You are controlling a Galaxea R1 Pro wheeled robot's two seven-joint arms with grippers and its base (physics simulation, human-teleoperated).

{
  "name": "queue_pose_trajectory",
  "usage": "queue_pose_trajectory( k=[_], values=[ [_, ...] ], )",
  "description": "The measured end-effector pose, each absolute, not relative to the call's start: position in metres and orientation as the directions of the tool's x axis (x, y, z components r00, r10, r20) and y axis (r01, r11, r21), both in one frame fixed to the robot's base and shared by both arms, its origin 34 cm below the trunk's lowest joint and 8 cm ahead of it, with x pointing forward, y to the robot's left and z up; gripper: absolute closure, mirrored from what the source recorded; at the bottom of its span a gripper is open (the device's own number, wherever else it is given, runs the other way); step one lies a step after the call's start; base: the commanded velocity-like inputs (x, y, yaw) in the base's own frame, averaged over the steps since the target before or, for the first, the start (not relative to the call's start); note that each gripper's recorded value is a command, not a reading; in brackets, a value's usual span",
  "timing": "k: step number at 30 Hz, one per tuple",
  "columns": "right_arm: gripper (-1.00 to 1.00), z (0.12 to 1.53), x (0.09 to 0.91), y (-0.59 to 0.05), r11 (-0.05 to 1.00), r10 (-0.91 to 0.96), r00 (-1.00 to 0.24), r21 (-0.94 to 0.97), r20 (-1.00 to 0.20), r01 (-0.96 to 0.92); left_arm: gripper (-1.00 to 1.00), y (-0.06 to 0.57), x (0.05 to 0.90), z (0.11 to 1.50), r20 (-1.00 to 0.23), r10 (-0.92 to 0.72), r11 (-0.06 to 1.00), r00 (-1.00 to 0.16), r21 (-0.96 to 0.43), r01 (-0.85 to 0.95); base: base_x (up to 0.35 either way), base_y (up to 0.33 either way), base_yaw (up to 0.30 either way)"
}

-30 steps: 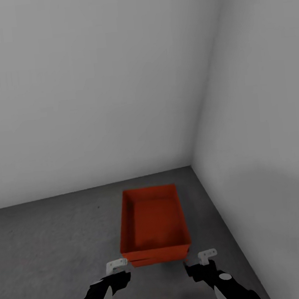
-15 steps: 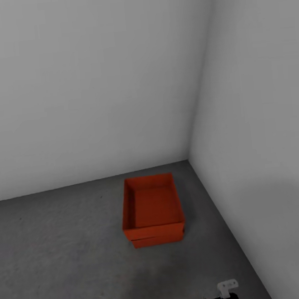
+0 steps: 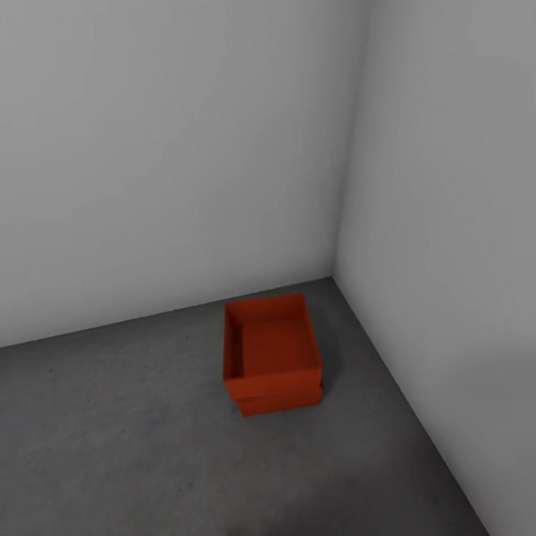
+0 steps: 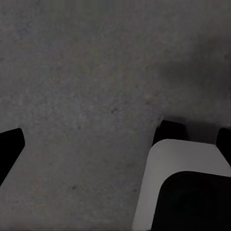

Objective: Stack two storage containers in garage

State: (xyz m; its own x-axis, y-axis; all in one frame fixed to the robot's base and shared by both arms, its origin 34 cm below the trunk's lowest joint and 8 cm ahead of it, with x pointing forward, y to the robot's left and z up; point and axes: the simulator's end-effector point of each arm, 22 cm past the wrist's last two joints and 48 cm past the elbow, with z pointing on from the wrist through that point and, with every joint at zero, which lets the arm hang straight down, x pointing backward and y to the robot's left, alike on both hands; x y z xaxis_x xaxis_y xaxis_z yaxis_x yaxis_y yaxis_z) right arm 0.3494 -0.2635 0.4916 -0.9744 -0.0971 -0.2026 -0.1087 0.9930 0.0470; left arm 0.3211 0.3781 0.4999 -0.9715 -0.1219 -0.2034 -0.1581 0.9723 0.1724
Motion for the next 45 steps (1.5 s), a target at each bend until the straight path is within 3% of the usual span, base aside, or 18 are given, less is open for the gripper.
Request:
queue_pose_trajectory(
  k=[12,21,25,45],
  values=[
    [-1.0,0.508,0.343,-0.259,0.993,-0.093,-0.976,0.051,-0.199,-0.105,-1.0,0.346,0.314,0.511,-0.192,-0.132,0.979,-0.972,0.131,-0.159,-0.033,0.0,0.0],
    [-1.0,0.519,0.341,-0.258,0.993,-0.092,-0.976,0.052,-0.197,-0.104,-1.0,0.288,0.316,0.52,-0.186,-0.126,0.991,-0.974,-0.061,-0.116,0.0,0.0,0.0],
    [-1.0,0.524,0.34,-0.259,0.993,-0.092,-0.976,0.052,-0.197,-0.104,-1.0,0.287,0.316,0.525,-0.187,-0.125,0.99,-0.974,-0.083,-0.111,0.0,0.0,0.0],
    [-1.0,0.546,0.335,-0.259,0.993,-0.092,-0.976,0.052,-0.196,-0.104,-1.0,0.316,0.307,0.547,-0.186,-0.131,0.988,-0.974,0.055,-0.144,0.0,0.0,0.0]
  ],
)
